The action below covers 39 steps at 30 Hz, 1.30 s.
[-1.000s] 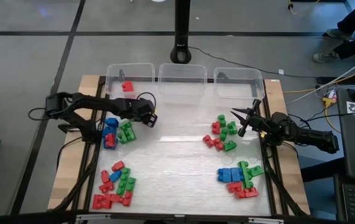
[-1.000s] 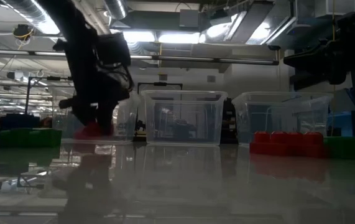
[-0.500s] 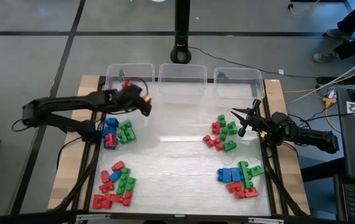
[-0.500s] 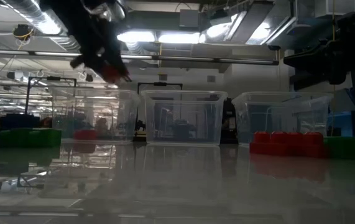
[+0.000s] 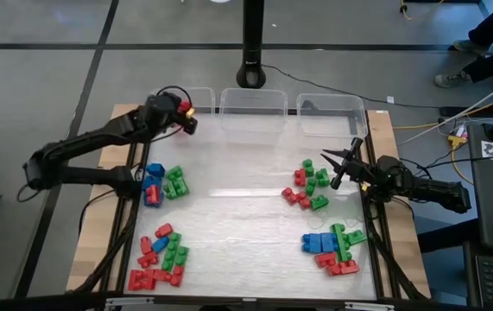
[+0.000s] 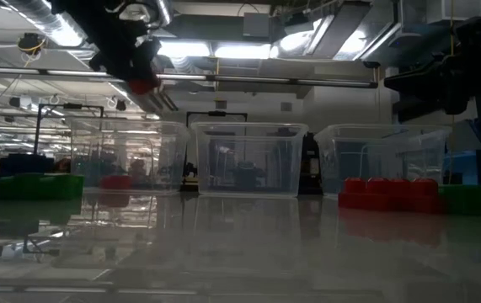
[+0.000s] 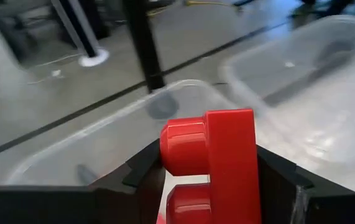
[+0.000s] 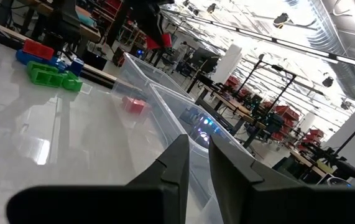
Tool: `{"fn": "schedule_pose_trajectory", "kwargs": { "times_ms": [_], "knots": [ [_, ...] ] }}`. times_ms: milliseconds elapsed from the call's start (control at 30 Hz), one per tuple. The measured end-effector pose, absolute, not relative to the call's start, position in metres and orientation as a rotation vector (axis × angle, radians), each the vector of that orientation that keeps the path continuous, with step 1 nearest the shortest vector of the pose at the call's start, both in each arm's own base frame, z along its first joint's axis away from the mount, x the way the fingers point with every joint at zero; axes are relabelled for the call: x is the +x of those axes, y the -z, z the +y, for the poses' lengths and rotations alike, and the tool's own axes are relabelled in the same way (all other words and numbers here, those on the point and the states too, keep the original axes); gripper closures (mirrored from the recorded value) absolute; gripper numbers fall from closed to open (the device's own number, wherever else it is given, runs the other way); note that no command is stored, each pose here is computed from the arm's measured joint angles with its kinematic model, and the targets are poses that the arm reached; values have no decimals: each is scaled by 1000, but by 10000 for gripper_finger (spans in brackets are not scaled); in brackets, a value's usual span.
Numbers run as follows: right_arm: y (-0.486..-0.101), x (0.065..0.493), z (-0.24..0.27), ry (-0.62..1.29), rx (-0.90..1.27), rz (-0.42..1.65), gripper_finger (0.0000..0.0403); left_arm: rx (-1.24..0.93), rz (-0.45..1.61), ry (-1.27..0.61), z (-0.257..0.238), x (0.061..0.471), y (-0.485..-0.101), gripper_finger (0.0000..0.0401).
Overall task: Sort blocks
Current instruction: Put the red game piece into the left transparent bin
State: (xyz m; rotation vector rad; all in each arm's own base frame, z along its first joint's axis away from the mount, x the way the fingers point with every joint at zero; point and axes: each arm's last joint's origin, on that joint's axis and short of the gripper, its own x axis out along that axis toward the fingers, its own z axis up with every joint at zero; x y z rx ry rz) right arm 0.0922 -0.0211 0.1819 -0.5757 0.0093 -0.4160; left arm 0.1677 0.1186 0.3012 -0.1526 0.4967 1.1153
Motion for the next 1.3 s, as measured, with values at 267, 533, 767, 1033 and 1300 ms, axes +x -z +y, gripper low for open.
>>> {"fn": "schedule_pose_trajectory", "kwargs": {
  "times_ms": [267, 533, 767, 1033, 1300],
  "knots": [
    [-182, 92, -21, 415, -576, 9, 338, -147, 514, -1176, 131, 160, -301, 223],
    [-182, 92, -21, 415, -576, 10, 338, -178, 515, -1209, 134, 155, -299, 212],
    [-182, 92, -21, 415, -576, 10, 338, -180, 529, -1217, 134, 155, -298, 134],
    [-182, 92, -21, 415, -576, 10, 338, -173, 530, -1226, 134, 154, -298, 71],
    [-182, 92, -21, 415, -576, 10, 338, -178, 530, -1141, 128, 160, -298, 68]
  ]
}}
